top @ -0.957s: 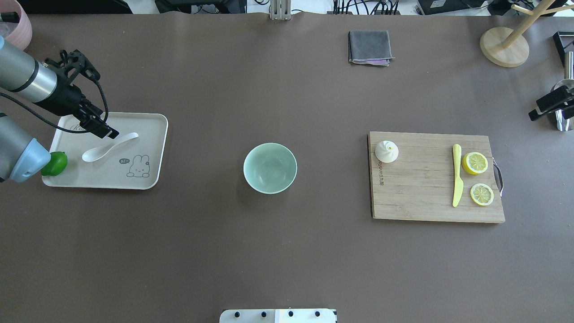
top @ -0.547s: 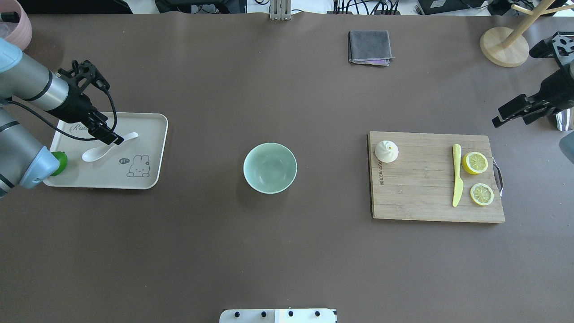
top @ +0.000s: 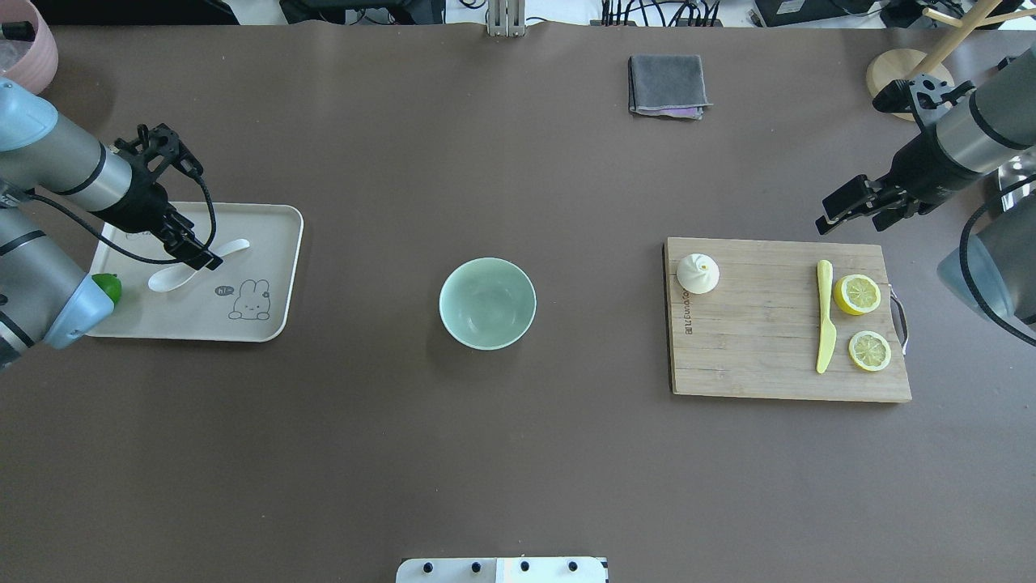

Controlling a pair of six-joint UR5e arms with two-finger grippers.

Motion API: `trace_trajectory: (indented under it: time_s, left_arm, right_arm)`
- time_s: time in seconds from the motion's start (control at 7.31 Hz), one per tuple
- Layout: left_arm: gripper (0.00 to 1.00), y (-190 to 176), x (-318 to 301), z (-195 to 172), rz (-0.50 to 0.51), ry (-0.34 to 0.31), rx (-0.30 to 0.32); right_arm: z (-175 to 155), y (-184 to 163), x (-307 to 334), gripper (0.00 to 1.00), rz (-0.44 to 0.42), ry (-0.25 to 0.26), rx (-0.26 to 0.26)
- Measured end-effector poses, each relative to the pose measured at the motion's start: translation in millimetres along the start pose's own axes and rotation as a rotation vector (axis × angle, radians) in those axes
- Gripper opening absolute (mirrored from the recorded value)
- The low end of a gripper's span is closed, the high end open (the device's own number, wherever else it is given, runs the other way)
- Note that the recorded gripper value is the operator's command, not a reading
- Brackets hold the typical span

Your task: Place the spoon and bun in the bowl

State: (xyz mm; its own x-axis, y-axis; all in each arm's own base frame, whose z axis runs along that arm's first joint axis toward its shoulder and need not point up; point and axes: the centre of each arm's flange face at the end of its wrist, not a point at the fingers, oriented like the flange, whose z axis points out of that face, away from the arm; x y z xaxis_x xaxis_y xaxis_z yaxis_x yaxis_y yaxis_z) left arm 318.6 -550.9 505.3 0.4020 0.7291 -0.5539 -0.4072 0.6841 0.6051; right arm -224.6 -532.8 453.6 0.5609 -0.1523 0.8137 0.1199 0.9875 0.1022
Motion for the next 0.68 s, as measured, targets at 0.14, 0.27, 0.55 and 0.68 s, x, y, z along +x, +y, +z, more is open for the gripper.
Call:
trace_trajectory:
  time_s: [0.14,0.27,0.55,0.68]
  left_arm:
    - [0.78,0.8,1.7,4.3,0.002,-0.002,-0.006]
    - [0.75,0.7,3.9,6.9,0.005,-0.001,-0.009]
    - [0.73,0.2,6.9,9.3,0.009,0.002,-0.011]
    - [0.72,0.2,8.5,10.8,0.011,0.004,-0.013]
  right_arm:
    - [0.4,-1.4,-5.6,1.0,0.002,-0.003,0.001]
    - [0.5,-3.4,-11.4,1.0,0.008,-0.007,0.002]
    - [2.3,-4.6,-17.4,1.0,0.014,-0.01,0.0]
    - [3.3,-4.4,-19.0,1.0,0.014,-0.01,-0.002]
